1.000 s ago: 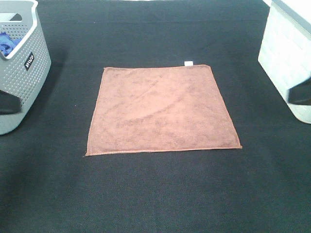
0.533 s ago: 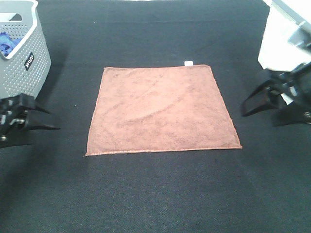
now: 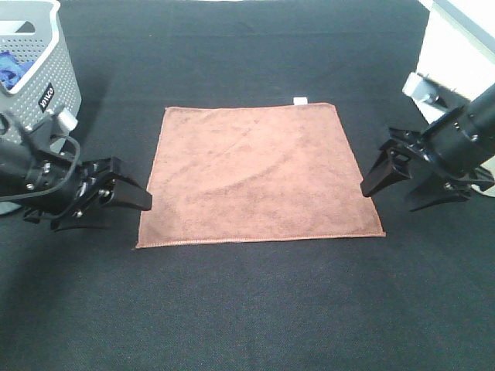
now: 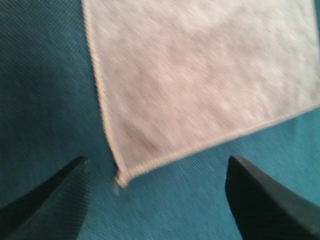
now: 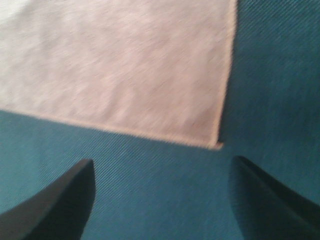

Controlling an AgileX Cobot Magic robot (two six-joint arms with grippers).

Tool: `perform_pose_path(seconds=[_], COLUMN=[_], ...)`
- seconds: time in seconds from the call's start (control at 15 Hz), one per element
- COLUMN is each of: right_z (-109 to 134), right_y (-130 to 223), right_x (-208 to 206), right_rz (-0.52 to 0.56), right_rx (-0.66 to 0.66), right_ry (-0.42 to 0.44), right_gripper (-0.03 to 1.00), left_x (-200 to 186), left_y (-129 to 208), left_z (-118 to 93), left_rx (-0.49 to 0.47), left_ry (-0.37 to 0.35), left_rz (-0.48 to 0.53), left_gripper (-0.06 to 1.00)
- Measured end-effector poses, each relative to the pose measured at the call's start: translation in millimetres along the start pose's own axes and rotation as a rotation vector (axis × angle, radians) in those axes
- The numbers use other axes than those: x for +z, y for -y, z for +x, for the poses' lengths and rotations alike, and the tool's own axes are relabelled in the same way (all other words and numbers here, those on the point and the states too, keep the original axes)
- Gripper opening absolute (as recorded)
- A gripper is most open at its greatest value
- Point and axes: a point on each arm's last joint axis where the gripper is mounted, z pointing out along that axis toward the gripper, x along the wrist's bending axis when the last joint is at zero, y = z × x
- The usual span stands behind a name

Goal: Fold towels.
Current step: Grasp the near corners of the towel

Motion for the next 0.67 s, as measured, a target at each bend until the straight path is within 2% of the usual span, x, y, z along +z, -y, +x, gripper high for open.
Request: perform_pose_path(seconds=[0.4,0.67], right_z=[-13,-20], right_y=[-26,-33], right_x=[29,49], right_rz=[0.020,0.048], right_rx=[-0.038,-0.033], right_ry=[-0.008,-0.025], right_gripper=[0.70,0.70], left_x=[27,36], left_y=[-7,-14], left_z=[15,15], left_rx=[-0.040,-0.073], left_ry=[-0.026,0.002], left_rz=[0.031,0.029], left_gripper=[0.71,0.70])
